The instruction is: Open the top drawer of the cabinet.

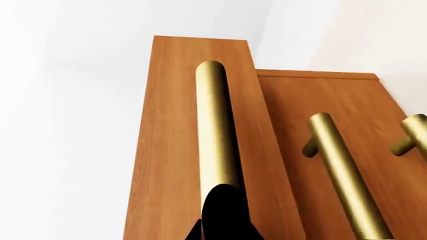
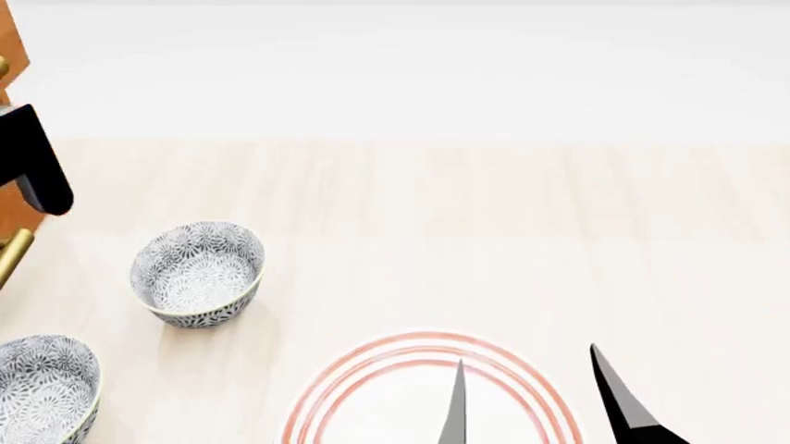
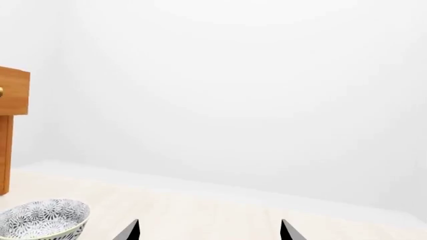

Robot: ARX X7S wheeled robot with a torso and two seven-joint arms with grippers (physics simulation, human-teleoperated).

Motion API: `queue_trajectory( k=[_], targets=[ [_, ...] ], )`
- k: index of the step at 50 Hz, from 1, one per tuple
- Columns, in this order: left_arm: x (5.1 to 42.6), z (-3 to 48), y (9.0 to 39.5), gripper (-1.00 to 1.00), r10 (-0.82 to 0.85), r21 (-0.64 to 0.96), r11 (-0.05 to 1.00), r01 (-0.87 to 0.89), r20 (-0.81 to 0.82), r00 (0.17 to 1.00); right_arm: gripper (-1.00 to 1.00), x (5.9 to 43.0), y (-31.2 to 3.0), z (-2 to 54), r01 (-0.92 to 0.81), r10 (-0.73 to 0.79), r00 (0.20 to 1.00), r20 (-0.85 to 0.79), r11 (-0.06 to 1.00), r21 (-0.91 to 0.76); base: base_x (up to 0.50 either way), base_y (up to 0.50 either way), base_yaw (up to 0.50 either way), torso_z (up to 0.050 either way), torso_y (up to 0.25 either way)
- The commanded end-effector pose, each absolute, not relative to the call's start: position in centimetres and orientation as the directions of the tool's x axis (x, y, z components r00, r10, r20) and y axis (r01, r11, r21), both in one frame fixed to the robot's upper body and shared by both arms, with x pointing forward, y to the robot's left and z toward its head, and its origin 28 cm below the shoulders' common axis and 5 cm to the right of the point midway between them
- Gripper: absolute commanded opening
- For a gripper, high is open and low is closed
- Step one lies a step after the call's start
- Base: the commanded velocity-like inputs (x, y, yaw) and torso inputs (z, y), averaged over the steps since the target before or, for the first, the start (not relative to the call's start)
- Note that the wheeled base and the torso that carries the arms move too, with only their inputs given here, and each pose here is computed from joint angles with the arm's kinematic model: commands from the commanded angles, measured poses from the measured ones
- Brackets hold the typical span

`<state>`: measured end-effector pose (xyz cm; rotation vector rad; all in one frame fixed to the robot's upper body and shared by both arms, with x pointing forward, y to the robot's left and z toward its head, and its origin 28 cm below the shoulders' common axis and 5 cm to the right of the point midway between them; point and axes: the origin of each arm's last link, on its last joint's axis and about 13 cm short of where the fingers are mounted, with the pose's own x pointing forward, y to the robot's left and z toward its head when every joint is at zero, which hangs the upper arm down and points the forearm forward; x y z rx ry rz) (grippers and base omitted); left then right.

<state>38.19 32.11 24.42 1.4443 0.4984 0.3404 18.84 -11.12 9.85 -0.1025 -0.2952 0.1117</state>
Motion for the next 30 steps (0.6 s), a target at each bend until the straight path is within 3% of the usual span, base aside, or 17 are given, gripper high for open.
queue_trajectory(
  k=[1, 30],
  targets=[
    [36.90, 27.92, 30.45, -1.00, 0.449, 0.995, -0.048, -0.084, 0.097, 0.888, 1.00, 18.75, -11.07, 10.03, -0.103, 0.132, 0.950, 0.283, 0.988, -0.117, 0.00, 0.00, 0.00, 0.000, 0.011],
    [36.74, 27.67, 29.86, -1.00, 0.422, 0.993, -0.064, -0.095, 0.113, 0.899, 1.00, 18.67, -11.12, 9.88, -0.101, 0.129, 0.951, 0.281, 0.988, -0.113, 0.00, 0.00, 0.00, 0.002, 0.007]
  ],
)
